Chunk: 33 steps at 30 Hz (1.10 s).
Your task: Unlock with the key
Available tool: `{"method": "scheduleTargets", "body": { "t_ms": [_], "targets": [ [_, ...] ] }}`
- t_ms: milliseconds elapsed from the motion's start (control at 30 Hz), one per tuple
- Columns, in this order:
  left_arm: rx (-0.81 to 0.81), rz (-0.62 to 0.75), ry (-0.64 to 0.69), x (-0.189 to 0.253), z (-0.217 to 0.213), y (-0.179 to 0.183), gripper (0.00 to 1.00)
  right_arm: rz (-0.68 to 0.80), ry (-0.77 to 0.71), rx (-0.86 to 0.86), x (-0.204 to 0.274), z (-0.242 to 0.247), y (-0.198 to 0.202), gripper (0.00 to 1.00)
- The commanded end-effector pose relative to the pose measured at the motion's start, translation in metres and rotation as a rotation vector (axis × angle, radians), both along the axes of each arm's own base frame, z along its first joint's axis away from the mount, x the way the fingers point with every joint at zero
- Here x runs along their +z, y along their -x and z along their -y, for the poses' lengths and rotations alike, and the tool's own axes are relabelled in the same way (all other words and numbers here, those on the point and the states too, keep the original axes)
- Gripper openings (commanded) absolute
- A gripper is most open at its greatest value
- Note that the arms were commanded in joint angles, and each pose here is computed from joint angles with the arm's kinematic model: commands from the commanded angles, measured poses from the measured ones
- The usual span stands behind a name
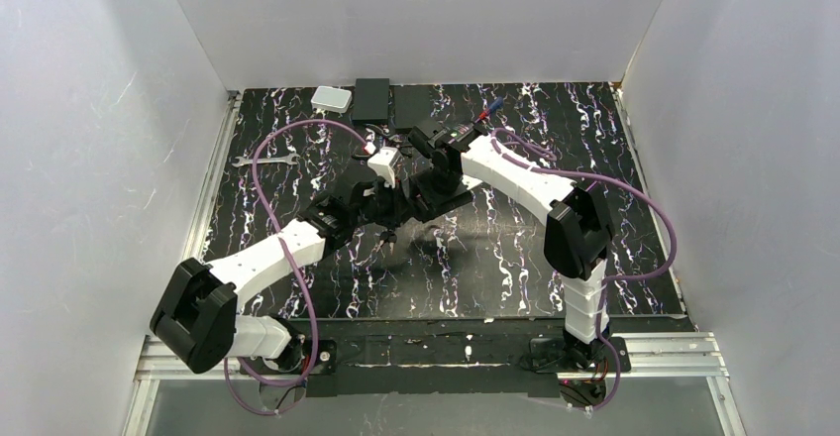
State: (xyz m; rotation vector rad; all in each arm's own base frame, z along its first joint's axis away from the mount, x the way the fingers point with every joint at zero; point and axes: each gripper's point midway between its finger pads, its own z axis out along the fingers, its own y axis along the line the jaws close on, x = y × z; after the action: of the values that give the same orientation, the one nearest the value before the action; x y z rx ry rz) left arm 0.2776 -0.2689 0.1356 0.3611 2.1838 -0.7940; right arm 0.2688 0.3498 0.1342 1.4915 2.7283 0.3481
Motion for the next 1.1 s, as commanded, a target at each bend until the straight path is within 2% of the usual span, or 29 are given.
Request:
{"method": "scheduleTargets", "body": {
  "t_ms": [0, 200, 300, 400, 533, 700, 900, 1067],
  "targets": [
    [-0.089, 0.116, 0.055, 0.031, 0.017, 0.0, 0.15, -0.047, -0.374, 0.207, 0.089, -0.063, 0.061, 0.01],
    [-0.028, 0.147, 0.097, 0.054, 0.004, 0.005, 0.6, -0.038, -0.358, 0.201, 0.087, -0.055, 0.056, 0.01],
    [0.021, 0.172, 0.106, 0.066, -0.009, 0.009, 0.73, -0.027, -0.352, 0.198, 0.085, -0.05, 0.05, 0.01],
    [0.124, 0.157, 0.109, 0.076, -0.031, 0.012, 0.79, -0.017, -0.353, 0.198, 0.084, -0.045, 0.043, 0.01],
    [0.274, 0.095, 0.115, 0.078, -0.06, 0.016, 0.81, 0.028, -0.354, 0.212, 0.091, -0.042, 0.033, 0.01],
    [0.422, 0.002, 0.218, 0.088, -0.082, 0.019, 0.8, 0.047, -0.341, 0.242, 0.092, -0.036, 0.029, 0.01],
    [0.476, -0.039, 0.284, 0.097, -0.09, 0.03, 0.77, 0.092, -0.323, 0.257, 0.095, -0.033, 0.023, 0.01],
    [0.441, -0.059, 0.325, 0.096, -0.082, 0.033, 0.71, 0.125, -0.307, 0.28, 0.098, -0.032, 0.019, 0.01]
  ]
}}
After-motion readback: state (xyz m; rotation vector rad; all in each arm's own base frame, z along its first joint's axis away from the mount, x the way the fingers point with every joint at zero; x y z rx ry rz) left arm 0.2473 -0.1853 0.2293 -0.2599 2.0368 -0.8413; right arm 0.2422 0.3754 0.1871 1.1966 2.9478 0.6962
